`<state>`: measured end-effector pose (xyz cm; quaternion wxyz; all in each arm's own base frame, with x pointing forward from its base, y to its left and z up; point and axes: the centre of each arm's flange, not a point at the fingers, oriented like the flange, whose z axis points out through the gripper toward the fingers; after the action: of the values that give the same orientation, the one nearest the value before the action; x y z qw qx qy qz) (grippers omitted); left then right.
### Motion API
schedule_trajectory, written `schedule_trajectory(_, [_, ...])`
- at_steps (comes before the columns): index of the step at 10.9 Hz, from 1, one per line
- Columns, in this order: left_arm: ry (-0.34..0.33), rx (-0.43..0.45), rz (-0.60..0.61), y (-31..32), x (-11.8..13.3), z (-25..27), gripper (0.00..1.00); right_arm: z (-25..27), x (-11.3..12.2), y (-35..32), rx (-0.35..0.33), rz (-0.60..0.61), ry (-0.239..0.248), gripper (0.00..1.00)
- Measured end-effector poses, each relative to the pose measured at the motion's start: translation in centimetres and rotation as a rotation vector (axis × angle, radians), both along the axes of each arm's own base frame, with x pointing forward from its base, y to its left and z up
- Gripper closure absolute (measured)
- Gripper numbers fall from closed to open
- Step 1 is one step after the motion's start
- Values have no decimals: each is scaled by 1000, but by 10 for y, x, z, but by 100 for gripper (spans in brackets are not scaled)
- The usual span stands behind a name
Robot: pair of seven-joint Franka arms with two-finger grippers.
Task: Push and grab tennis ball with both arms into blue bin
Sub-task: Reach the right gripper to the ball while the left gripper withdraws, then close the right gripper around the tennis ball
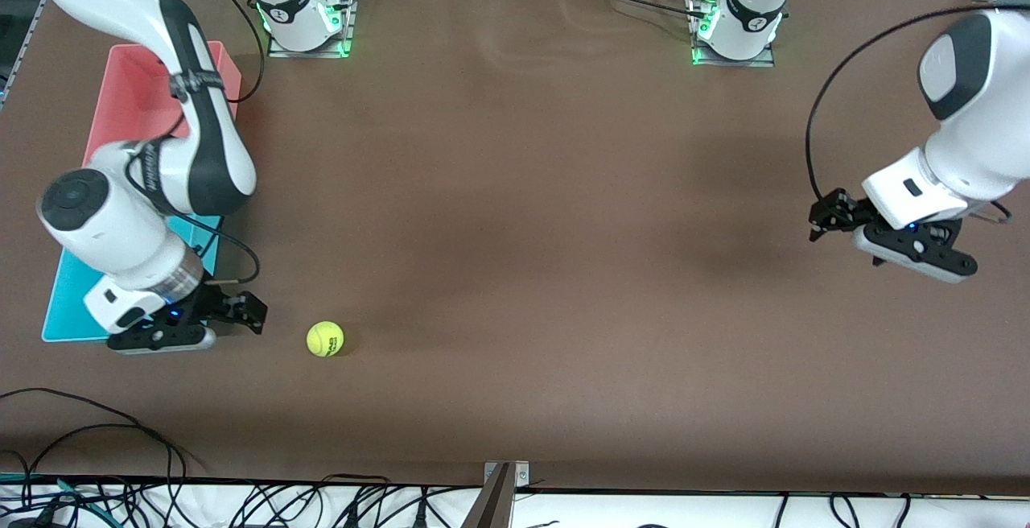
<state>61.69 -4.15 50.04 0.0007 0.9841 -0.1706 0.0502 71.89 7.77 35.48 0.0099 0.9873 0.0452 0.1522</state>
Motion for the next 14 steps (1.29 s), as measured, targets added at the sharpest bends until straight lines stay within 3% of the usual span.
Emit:
schedule_trajectory(2, [29,11,164,-33,-24,31,0,-38,10,4,-1,9,-72,0])
schedule_trajectory(4, [46,18,327,-62,-45,51,0,-69,15,6,-2,14,-110,0])
schedule_trajectory(6, [57,28,449,-75,-60,66,0,-92,13,18,8,29,-96,0])
schedule_trajectory(8, [56,30,545,-28,-59,83,0,-108,10,35,24,49,-82,0])
schedule_trajectory(10, [43,17,559,1,-55,94,0,-124,7,42,31,59,-72,0])
schedule_trajectory(14, [20,6,565,10,-55,113,0,-151,6,44,35,63,-97,0])
